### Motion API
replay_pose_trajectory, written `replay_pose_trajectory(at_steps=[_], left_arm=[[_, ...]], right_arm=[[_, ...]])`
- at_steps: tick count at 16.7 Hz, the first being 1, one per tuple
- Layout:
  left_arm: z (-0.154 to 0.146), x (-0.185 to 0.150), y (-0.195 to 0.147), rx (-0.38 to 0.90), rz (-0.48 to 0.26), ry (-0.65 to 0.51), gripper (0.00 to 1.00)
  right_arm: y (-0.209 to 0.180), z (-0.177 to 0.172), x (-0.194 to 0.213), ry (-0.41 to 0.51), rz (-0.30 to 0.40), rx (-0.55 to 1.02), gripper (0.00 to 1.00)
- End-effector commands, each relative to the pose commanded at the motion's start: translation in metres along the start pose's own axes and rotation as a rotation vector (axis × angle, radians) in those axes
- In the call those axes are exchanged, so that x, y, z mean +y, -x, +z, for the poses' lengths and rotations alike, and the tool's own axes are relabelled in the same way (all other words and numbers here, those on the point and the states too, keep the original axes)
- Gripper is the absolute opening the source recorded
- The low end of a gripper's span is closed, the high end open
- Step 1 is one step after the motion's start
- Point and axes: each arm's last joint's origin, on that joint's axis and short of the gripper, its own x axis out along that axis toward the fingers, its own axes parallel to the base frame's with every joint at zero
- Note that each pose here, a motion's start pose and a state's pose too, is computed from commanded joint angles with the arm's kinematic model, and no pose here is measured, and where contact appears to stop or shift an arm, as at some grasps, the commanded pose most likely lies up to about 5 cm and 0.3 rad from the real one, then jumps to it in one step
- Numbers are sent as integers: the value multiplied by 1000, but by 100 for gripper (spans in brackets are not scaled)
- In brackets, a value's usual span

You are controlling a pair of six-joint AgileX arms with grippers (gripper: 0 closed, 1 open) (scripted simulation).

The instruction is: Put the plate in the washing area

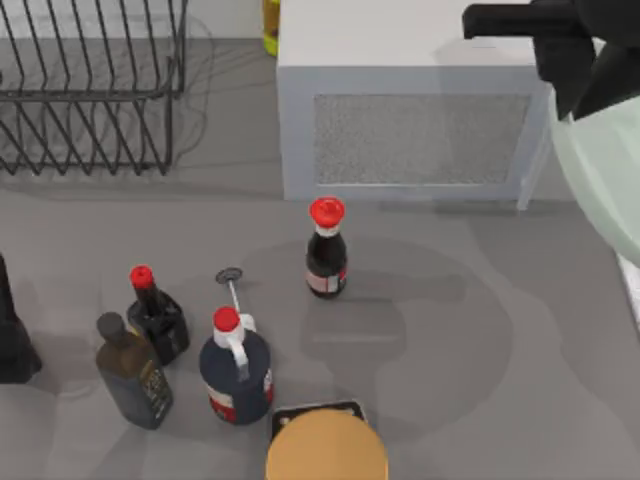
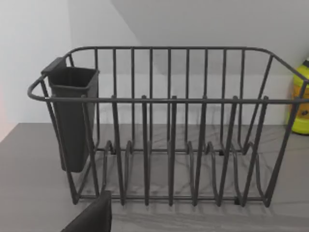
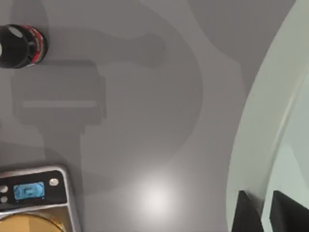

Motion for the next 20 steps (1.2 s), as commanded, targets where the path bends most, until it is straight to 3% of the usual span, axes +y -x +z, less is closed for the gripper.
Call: replay_pose_trajectory(at_steps=[6, 10, 15, 20], left_arm=[[0, 0, 0, 0, 0, 0, 100], [0, 0, 0, 0, 0, 0, 100], [0, 0, 0, 0, 0, 0, 100], [0, 0, 0, 0, 0, 0, 100]], right_arm=[[-40, 97, -91, -1, -112, -56, 0], [-102, 142, -154, 6, -108, 3, 0], [-184, 161, -192, 11, -20, 142, 0], [-197, 162, -195, 9, -2, 173, 0]])
